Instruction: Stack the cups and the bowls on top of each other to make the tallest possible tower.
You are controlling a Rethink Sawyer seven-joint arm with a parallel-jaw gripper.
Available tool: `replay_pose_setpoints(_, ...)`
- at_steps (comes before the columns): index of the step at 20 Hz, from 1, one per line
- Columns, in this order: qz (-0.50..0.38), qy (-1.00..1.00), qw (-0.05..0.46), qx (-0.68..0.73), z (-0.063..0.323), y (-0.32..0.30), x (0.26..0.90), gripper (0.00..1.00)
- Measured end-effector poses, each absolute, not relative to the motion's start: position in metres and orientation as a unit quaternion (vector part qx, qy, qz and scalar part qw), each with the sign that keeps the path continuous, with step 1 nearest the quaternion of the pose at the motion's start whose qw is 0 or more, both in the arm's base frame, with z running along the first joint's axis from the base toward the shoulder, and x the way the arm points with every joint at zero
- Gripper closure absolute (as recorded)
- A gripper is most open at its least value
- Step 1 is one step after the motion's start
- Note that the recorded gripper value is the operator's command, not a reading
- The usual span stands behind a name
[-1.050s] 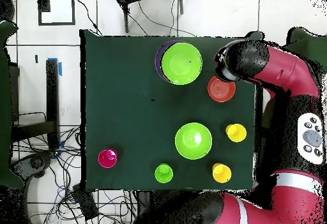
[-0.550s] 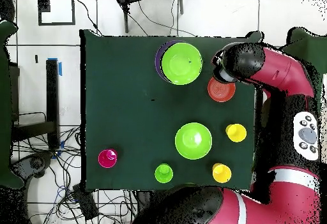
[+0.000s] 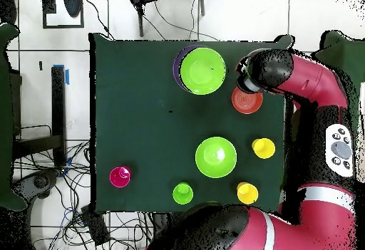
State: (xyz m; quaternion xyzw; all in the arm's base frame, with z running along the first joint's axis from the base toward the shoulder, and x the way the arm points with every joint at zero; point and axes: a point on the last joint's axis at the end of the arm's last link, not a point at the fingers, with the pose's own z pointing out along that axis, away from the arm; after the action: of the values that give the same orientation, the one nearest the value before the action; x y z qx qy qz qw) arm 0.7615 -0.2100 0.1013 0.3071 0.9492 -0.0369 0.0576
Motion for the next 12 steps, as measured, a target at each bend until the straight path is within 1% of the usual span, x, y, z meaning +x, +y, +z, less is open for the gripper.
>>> replay_pose_setpoints(7,-0.036,0.950,0.052,0.307,0.092,-0.209,0.759,0.00)
replay_pose_setpoints(12,-0.033,0.951,0.035,0.307,0.068,-0.205,0.752,0.00)
